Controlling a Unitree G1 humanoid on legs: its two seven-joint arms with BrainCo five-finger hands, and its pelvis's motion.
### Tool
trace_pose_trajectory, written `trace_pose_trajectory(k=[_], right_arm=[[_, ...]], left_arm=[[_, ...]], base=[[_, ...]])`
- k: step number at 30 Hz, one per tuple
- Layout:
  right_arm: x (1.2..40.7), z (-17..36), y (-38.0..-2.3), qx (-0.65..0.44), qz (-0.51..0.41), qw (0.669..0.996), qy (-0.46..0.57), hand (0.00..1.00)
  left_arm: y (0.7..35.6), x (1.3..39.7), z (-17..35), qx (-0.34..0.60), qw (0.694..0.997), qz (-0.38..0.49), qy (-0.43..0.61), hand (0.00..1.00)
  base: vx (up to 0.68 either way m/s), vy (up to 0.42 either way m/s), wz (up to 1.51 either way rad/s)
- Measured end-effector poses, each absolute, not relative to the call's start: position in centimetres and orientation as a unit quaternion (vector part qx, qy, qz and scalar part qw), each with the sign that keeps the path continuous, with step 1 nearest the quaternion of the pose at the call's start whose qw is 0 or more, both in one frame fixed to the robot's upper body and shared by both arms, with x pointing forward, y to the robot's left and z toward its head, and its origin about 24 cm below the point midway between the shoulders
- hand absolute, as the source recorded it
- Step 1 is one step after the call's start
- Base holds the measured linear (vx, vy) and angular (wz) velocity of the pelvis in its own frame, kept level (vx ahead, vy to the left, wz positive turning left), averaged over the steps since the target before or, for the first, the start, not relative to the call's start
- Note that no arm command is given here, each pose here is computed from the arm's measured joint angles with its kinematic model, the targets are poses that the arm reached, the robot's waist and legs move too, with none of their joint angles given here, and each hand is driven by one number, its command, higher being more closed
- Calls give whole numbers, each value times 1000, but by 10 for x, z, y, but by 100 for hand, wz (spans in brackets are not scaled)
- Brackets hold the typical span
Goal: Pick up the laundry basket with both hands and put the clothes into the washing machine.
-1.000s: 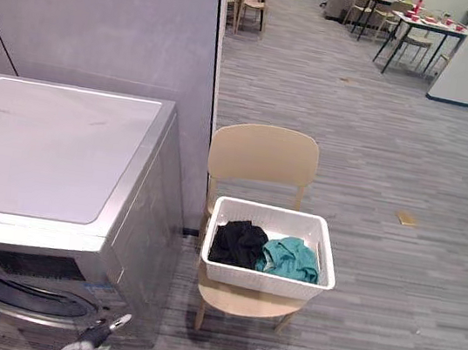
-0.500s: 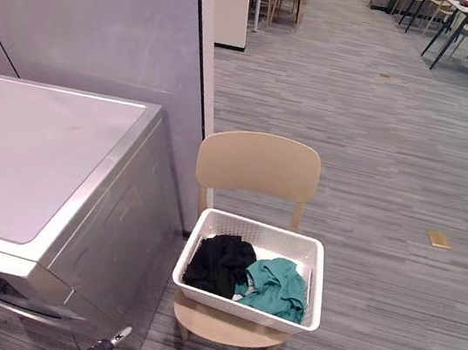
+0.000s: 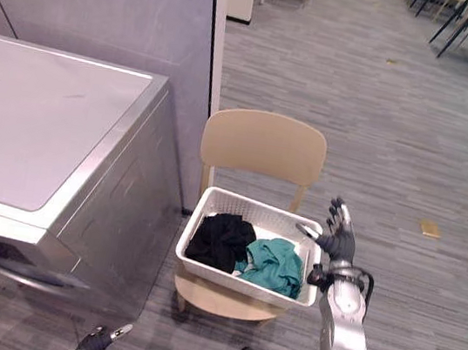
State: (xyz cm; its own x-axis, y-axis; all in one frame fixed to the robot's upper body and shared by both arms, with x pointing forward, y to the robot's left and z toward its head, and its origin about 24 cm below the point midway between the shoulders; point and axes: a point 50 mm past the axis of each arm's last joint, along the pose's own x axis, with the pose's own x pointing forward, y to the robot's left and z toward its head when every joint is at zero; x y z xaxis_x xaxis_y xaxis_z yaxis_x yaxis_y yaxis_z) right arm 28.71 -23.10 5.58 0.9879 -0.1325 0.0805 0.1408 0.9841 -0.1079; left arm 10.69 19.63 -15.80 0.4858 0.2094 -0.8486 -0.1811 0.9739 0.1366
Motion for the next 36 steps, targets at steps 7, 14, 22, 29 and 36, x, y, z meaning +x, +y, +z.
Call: trace_pose_trajectory(k=[7,14,22,29,36], right_arm=[[363,100,-235,-172,-42,984,-8,0],[371,110,-237,-173,-49,984,1,0],[385,125,-225,-159,-50,986,-7,0],[398,155,-221,-153,-61,986,-33,0],[400,149,-225,-178,-70,981,-13,0]], left_arm=[[183,171,-136,38,904,77,418,0],[180,188,-129,21,913,92,397,0],[166,215,-114,-7,928,96,361,0],[141,237,-100,-28,940,86,328,0],[134,262,-78,-33,955,90,279,0]], base=[[-198,-38,7],[-55,-25,-1],[19,-38,-3],[38,-23,-1],[11,7,1]])
